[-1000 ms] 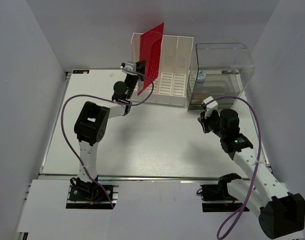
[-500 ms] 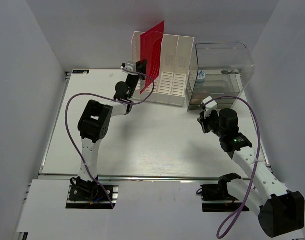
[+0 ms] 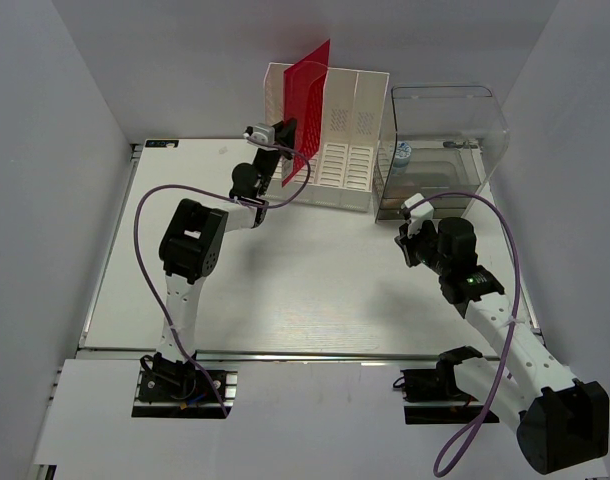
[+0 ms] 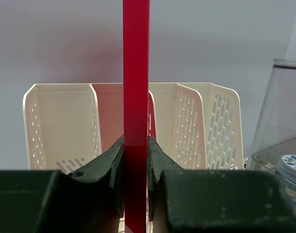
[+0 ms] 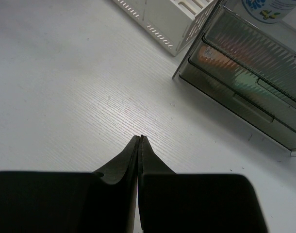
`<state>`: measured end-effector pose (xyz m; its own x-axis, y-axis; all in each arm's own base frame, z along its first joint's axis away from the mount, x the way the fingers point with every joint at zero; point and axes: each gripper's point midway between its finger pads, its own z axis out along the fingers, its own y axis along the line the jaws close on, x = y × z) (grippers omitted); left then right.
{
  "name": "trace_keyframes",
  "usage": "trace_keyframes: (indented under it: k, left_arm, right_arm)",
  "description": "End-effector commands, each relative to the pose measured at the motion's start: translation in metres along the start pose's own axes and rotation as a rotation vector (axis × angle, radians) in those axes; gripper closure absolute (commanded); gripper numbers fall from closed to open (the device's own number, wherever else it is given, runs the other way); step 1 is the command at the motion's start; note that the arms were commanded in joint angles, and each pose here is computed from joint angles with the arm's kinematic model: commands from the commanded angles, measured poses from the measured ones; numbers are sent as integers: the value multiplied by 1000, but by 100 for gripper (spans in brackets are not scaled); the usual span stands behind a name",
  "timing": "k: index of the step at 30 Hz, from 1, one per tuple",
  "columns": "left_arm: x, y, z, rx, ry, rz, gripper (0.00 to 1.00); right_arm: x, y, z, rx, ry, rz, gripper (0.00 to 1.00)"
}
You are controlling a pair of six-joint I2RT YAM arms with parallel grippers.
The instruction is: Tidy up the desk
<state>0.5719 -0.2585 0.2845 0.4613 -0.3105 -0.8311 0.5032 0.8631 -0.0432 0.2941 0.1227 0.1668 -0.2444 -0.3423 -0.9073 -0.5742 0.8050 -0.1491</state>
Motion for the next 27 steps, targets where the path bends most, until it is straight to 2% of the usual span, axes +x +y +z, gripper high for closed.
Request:
trace_keyframes:
  k: [1,12,27]
  left_arm:
    - [-139,-28,-1,111,-497,78,100]
    - [-161,-36,-7,140,-511,133,100]
    - [-183,-36,-4,131,-556,131,100]
  right_arm:
    - [-13,-2,1,-3,-37,-15,100]
    - [-11,-2,2,-7,-29,-17,100]
    - [-11,-3,2,-5,-25,-18,100]
